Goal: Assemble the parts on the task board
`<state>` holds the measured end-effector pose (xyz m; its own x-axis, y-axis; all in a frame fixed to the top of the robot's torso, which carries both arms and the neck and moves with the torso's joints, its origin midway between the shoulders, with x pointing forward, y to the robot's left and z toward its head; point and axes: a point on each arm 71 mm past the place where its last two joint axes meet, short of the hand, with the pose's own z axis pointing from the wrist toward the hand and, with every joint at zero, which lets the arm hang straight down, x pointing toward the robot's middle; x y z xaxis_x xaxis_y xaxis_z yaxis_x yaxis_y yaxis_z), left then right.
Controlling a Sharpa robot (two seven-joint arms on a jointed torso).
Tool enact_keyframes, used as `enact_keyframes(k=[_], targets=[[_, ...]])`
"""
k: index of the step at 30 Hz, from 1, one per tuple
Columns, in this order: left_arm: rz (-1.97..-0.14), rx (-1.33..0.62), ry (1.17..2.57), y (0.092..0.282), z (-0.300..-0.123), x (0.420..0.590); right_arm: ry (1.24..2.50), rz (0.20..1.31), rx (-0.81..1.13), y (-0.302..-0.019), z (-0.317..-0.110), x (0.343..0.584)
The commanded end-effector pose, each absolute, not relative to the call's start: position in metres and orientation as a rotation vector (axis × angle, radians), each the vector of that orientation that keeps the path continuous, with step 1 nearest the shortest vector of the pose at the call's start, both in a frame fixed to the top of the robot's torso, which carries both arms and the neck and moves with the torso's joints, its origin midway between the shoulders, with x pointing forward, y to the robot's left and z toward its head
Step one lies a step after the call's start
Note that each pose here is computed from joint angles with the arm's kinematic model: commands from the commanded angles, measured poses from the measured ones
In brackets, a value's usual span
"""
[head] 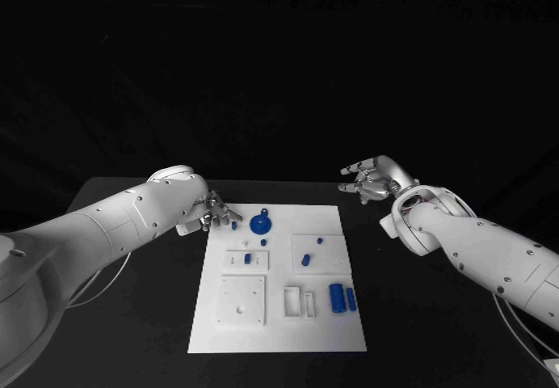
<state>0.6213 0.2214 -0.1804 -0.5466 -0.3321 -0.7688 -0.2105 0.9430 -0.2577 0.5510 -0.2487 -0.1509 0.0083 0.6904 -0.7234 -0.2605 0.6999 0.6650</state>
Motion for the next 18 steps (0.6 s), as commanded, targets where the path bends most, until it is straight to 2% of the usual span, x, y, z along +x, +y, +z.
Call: enact_keyframes(k=[1,18], targets=[[-0.206,-0.377,2.2,0.2182,-0.1826,0.6203,1.371,0.777,0.391,-0.2481,-0.1497,0.5509],[-0.258,-0.416,2.251,0.2151,-0.186,0.618,1.372,0.777,0.393,-0.2474,-0.1497,0.5513]])
